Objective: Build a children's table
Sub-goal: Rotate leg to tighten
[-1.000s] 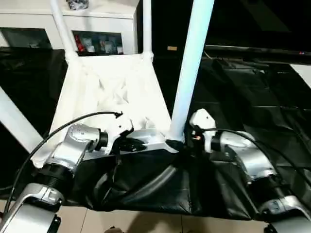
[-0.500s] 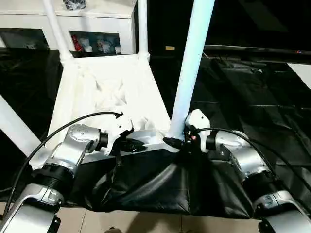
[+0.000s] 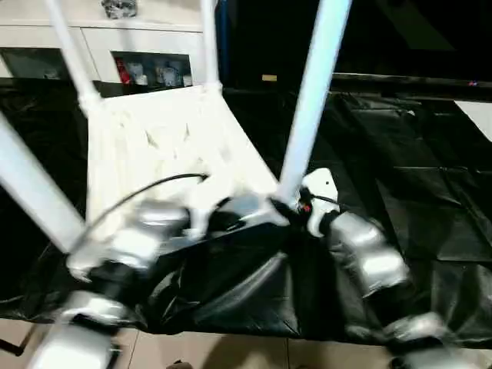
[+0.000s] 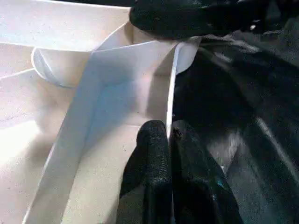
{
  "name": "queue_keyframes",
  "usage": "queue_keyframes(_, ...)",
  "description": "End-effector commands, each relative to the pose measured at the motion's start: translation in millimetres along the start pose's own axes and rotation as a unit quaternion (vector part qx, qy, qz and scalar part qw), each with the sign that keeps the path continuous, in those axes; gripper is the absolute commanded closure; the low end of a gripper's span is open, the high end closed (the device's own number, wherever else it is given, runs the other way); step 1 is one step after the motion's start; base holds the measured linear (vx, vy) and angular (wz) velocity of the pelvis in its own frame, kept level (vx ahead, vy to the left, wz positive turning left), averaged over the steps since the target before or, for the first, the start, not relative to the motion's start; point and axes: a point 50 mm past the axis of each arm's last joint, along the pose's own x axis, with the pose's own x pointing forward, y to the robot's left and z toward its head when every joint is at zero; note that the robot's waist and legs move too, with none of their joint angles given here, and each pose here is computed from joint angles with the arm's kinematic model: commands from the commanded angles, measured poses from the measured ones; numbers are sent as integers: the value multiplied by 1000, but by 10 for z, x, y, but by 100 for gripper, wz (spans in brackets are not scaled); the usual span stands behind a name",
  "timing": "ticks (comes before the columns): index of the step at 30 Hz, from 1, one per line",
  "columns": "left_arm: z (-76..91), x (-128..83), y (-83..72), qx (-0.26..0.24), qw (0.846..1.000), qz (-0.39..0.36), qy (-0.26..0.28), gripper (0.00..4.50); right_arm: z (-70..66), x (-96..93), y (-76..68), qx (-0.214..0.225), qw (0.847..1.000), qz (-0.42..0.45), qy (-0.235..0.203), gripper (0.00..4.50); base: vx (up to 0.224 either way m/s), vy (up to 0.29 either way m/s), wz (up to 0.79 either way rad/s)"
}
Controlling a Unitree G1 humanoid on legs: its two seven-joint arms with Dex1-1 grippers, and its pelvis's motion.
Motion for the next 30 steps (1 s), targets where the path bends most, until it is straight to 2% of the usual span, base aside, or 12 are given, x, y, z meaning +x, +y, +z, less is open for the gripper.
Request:
queue_keyframes(1,204,164,-36,-3,998,46,-38,450,18,167,710,27,991,129,0,181,0,0,0)
queue_keyframes(4,234,181,-43,3,998,36,-44,450,96,164,841,-6,983,184,-23,181,0,0,0)
queue_keyframes(5,235,175,-39,5,998,35,-45,450,99,163,831,-7,983,184,-24,146,0,0,0)
queue_keyframes(9,232,26,38,15,998,13,-53,450,175,138,607,10,983,181,-36,91,0,0,0)
queue_keyframes(12,192,-102,45,28,997,-29,-59,450,184,89,399,-20,980,197,-23,70,0,0,0)
queue_keyframes(13,190,-105,45,28,997,-30,-59,450,184,88,395,-21,980,197,-22,70,0,0,0)
queue_keyframes(14,127,-215,55,43,995,-66,-53,450,176,40,230,-50,973,225,-3,70,0,0,0)
queue_keyframes(18,14,-357,87,58,992,-103,-34,450,176,-70,72,-85,950,301,21,70,0,0,0)
queue_keyframes(21,-48,-463,103,55,989,-138,-20,450,178,-152,3,-107,927,356,37,70,0,0,0)
queue_keyframes(27,-102,-579,122,60,982,-179,2,450,211,-207,-13,-110,896,427,53,70,0,0,0)
queue_keyframes(28,-107,-589,133,63,981,-182,5,450,214,-213,-12,-112,890,437,58,96,0,0,0)
queue_keyframes(30,-101,-605,155,73,979,-188,12,450,215,-214,-14,-123,881,451,68,104,0,0,0)
